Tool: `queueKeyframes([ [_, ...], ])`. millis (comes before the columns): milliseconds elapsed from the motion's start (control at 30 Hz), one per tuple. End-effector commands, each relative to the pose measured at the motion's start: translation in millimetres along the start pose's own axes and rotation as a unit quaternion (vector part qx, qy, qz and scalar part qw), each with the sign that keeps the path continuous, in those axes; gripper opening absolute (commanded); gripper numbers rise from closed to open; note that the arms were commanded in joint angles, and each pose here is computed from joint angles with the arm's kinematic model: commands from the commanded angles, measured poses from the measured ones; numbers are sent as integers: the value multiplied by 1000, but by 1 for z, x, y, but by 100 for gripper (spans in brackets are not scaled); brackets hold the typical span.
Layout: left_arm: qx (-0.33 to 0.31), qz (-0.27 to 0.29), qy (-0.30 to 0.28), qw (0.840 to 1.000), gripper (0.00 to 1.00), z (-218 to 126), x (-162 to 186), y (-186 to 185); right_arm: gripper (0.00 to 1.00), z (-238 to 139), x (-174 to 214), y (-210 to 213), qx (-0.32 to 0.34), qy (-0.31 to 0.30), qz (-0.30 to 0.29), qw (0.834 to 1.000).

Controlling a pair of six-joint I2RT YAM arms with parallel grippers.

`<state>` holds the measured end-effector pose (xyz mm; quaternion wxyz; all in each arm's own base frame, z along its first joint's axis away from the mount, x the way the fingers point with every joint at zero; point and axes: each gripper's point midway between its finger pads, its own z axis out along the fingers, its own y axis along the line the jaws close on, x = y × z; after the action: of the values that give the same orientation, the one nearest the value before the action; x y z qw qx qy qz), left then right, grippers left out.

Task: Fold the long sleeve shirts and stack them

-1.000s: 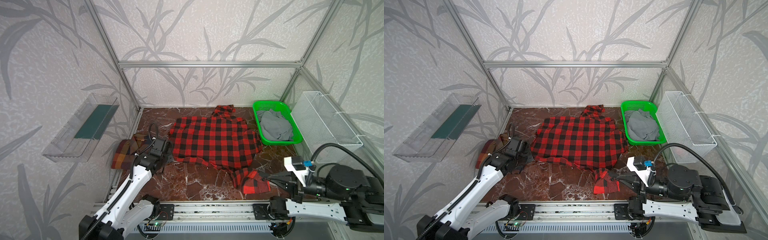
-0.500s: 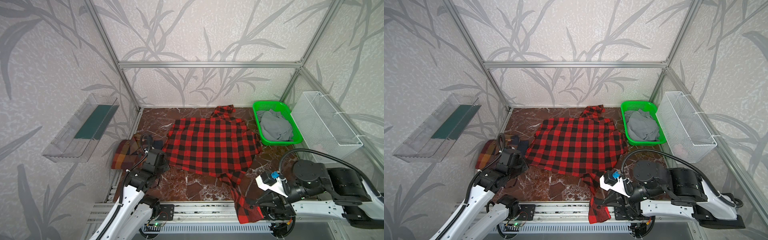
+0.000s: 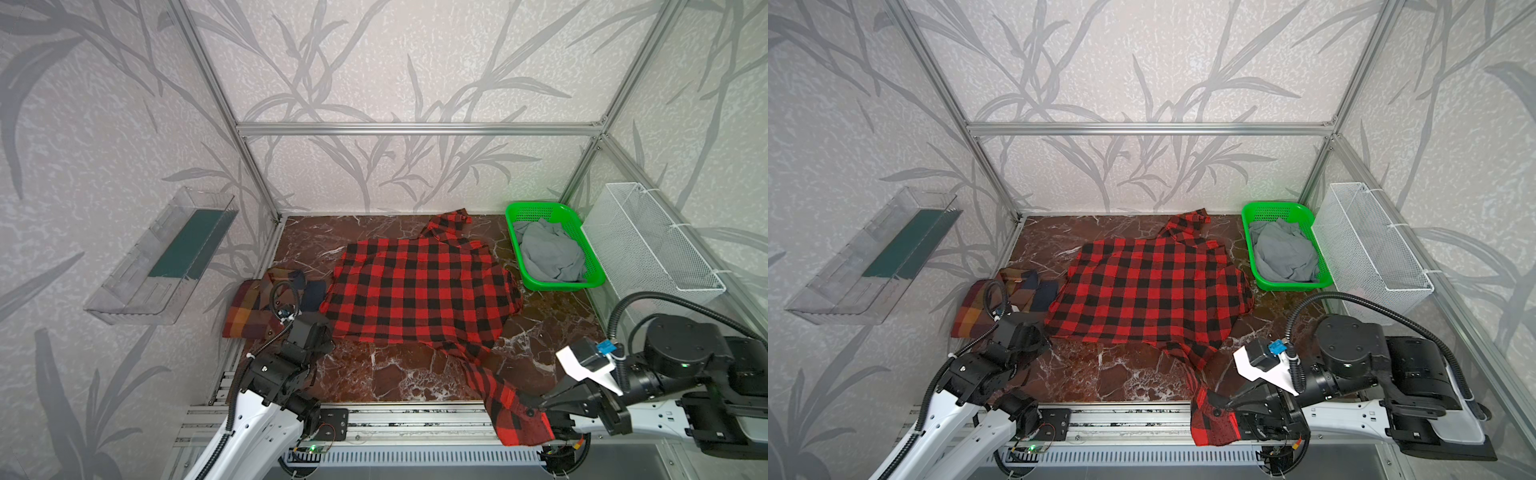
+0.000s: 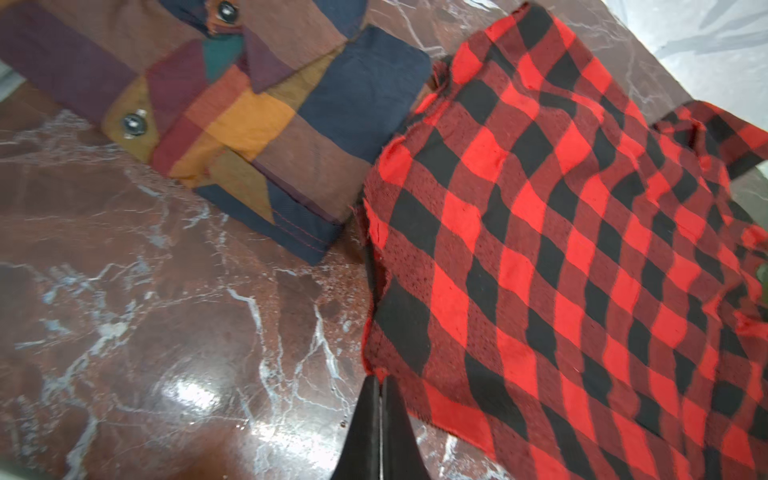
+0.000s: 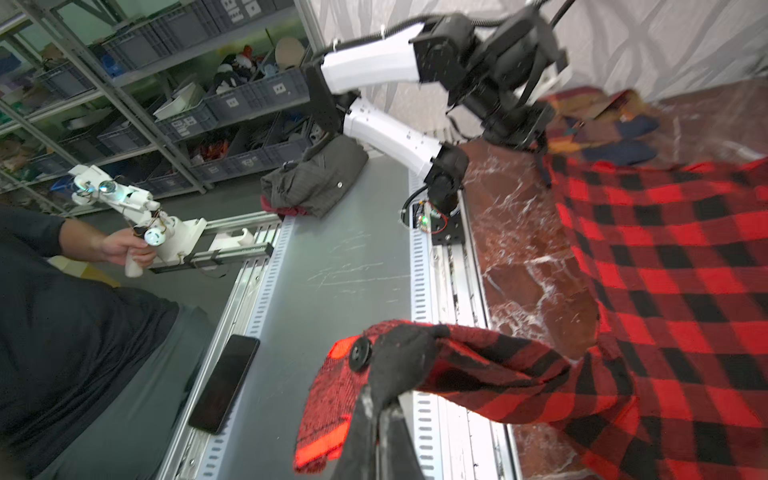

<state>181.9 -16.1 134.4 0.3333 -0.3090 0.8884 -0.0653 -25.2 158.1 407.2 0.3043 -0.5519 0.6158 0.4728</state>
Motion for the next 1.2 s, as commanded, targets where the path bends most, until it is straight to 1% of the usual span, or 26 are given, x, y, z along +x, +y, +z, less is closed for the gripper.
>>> queueKeyframes([
  [0,-43,-12,-17,999,0,-5,-9,12,0,-9,-23,-22,77,-34,-32,996],
  [67,-48,-7,-24,999,0,-7,-16,9,0,-13,-29,-35,116,-39,-39,992],
  [100,-51,-2,-30,998,0,-9,-20,6,0,-14,-31,-44,144,-34,-41,988],
  [167,-55,4,-44,998,0,-12,-31,2,0,-14,-37,-56,179,-24,-49,982],
  [300,-51,19,-69,996,0,-14,-49,-13,0,-14,-47,-80,249,-6,-76,965],
  [367,-56,27,-71,996,0,-12,-55,-20,0,-15,-53,-90,279,-2,-93,956],
  [467,-69,42,-63,995,0,-6,-58,-29,0,-15,-67,-98,304,-2,-115,946],
  [567,-82,49,-64,993,0,-2,-63,-33,0,-13,-77,-114,347,6,-130,929],
  [600,-82,50,-66,993,0,-2,-65,-35,0,-11,-79,-121,360,10,-127,924],
  [667,-81,50,-68,993,0,-1,-67,-38,0,-2,-78,-132,364,23,-107,925],
  [733,-81,54,-67,993,0,2,-68,-41,0,2,-76,-149,369,26,-70,926],
  [767,-81,53,-65,993,0,4,-68,-42,0,5,-76,-155,363,21,-50,930],
  [833,-79,56,-56,994,0,9,-67,-48,0,0,-80,-172,366,5,-13,931],
  [967,-97,64,-60,991,0,14,-75,-52,0,-16,-103,-196,414,-23,4,910],
  [1033,-100,63,-60,991,0,18,-79,-55,0,-23,-115,-216,436,-36,26,899],
  [1167,-109,56,-59,991,0,26,-86,-57,0,-32,-127,-255,444,-61,88,890],
])
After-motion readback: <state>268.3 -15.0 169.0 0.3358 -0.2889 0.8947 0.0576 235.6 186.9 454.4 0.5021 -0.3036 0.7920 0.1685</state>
